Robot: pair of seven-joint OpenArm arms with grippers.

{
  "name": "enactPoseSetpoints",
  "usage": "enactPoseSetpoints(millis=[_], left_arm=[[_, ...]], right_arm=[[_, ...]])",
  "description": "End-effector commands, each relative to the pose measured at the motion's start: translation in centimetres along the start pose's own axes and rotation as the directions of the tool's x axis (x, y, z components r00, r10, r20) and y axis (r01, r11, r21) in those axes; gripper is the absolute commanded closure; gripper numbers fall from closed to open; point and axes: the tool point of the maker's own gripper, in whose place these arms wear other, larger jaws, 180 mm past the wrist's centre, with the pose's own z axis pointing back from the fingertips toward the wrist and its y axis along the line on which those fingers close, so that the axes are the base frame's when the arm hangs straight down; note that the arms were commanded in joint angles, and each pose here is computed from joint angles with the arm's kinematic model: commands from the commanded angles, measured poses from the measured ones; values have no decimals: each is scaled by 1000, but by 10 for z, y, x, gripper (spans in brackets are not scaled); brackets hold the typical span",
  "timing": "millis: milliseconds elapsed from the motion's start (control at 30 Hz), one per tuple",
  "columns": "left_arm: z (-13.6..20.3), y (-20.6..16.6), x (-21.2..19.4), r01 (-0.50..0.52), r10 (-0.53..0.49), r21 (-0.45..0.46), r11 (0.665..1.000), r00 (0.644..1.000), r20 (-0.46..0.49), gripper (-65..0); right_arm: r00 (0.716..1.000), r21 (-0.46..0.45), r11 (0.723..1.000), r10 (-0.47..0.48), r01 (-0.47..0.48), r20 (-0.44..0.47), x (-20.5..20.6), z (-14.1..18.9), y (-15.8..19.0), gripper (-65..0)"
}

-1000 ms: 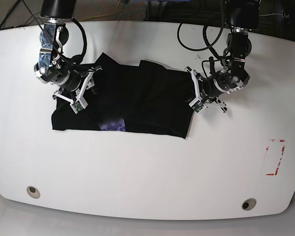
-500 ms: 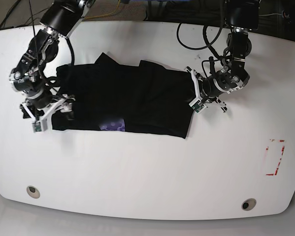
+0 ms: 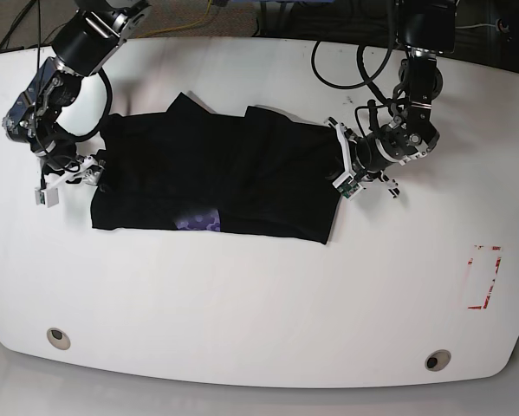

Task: Layout the t-shirt on the table in an organized manner, then fold the t-shirt properly
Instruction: 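Grasp the opposite shirt end with the right gripper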

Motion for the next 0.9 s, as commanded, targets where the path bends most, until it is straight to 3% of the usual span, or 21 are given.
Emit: enactPoseSetpoints(millis=[0,200,400,767,867], left_arm=[[1,2,-12,22,-21,7,1000,998,-62,-26],[1,2,-12,22,-21,7,1000,998,-62,-26],[1,2,-12,22,-21,7,1000,998,-62,-26],[1,2,-12,22,-21,7,1000,998,-62,-26],[1,3,-12,23,-22,8,1000,998,-63,-26]], right_arm=[[996,75,994,-79,75,42,4,0,-4,-586],[990,122,984,-138,133,29,-8,-7,2,-586],[994,169,980,-99,104,-34,-25,-21,27,-584],[992,199,972,-122,128,-44,-34,-28,42,-579],[992,196,972,-120,126,-43,-33,-27,41,-514]])
